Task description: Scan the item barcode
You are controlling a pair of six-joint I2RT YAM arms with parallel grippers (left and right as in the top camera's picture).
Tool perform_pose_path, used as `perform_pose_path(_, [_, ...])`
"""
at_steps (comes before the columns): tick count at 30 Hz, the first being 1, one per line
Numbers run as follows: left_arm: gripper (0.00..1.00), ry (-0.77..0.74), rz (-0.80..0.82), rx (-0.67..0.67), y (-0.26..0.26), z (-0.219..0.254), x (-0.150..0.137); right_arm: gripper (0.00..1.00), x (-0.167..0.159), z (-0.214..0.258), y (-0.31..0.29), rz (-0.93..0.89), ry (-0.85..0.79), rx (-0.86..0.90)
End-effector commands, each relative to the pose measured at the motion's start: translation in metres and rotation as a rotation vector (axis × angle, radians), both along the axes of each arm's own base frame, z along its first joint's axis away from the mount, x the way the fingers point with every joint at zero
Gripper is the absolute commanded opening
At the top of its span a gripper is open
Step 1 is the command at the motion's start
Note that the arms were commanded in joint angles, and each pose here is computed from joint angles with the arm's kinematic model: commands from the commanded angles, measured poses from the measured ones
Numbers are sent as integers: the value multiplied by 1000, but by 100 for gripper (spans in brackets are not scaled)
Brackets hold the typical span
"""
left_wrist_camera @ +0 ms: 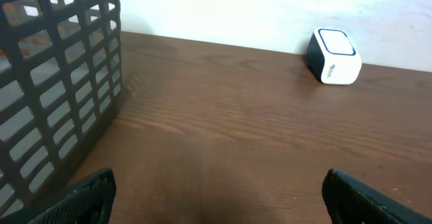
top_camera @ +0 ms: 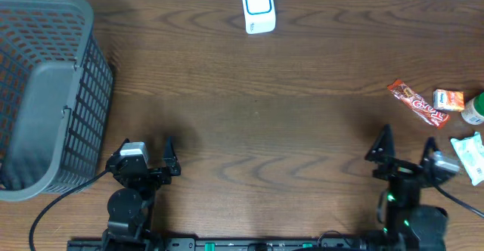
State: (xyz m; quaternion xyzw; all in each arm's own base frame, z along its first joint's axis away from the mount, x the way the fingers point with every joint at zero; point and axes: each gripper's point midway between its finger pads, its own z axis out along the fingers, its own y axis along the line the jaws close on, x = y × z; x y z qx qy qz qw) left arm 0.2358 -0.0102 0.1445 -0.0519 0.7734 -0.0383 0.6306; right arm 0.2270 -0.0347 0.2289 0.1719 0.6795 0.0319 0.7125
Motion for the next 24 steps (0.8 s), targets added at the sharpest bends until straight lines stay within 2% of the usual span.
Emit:
perform_pose_path(1, [98, 35, 3, 22, 2, -13, -1, 99, 6, -24, 1, 3, 23, 31])
perform_pose_path(9, [98, 35, 3, 21, 2, -13, -1, 99, 13, -71, 1, 5, 119, 32])
perform_pose_path(24, [98, 35, 3, 22, 2, -13, -1, 99, 14, -70, 6, 32, 115, 32])
